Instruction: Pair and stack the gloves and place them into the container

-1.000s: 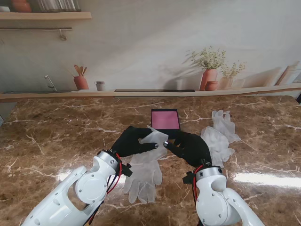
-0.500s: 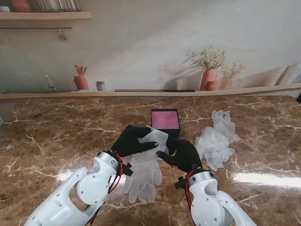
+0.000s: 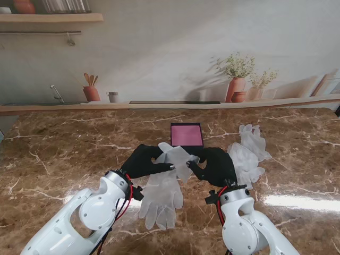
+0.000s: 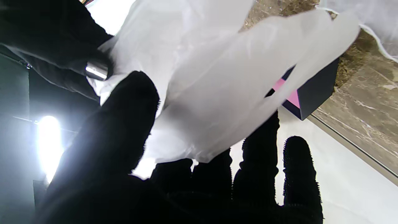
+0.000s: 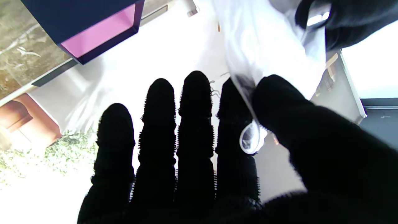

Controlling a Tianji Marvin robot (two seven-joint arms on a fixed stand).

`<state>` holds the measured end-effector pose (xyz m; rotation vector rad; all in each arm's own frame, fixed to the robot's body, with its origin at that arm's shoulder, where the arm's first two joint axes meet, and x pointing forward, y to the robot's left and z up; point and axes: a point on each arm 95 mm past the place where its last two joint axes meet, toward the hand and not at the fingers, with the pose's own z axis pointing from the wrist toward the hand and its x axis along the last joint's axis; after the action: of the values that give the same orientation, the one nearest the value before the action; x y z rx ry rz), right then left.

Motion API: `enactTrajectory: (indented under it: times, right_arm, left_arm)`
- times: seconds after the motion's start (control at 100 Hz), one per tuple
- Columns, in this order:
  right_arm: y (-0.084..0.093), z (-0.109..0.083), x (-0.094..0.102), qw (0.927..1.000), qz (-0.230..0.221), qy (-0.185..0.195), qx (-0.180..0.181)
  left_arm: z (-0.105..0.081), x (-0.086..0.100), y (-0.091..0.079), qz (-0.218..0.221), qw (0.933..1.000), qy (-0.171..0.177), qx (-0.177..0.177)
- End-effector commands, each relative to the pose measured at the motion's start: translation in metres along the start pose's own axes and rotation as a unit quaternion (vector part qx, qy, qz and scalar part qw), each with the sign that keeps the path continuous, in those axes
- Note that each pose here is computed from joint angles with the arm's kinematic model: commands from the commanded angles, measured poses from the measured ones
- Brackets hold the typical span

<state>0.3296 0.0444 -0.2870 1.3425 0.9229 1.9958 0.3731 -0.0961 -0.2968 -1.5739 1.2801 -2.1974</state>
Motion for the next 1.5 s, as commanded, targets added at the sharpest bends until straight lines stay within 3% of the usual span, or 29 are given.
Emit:
enactTrajectory:
  times: [0.0,0.33,0.62,0.78,1.09,1.31,1.49]
  right_arm:
    - [0.002,0.002,-0.002,1.0,0.002,0.001,-0.005]
    - [0.011,0.008,0.0,0.9993,-0.008,0.031,-0.022]
    - [0.017,0.009,0.002,0.9971,-0.042,0.062,-0.016]
    - [0.02,0.013,0.003,0.9941,-0.058,0.09,-0.016]
    - [0.027,0.019,0.007,0.9872,-0.078,0.139,0.007]
    - [0.031,0.022,0.01,0.9717,-0.094,0.213,0.043]
    - [0.026,0.024,0.016,0.9632,-0.122,0.236,0.04]
  left_arm:
    - [-0.006,-0.006,0.002,0.001,0.9999,-0.003,-0.013]
    - [-0.02,-0.021,-0.002,0.007,0.9971,-0.021,-0.072]
    - [-0.032,-0.032,-0.012,0.02,0.9964,-0.036,-0.074]
    - [-0.041,-0.035,-0.024,0.029,0.9939,-0.031,-0.102]
    - [-0.05,-0.039,-0.042,0.048,0.9939,-0.045,-0.088]
    - [-0.049,-0.033,-0.044,0.035,0.9964,-0.032,-0.07]
    - [-0.043,-0.018,-0.037,0.015,0.9978,-0.002,-0.064]
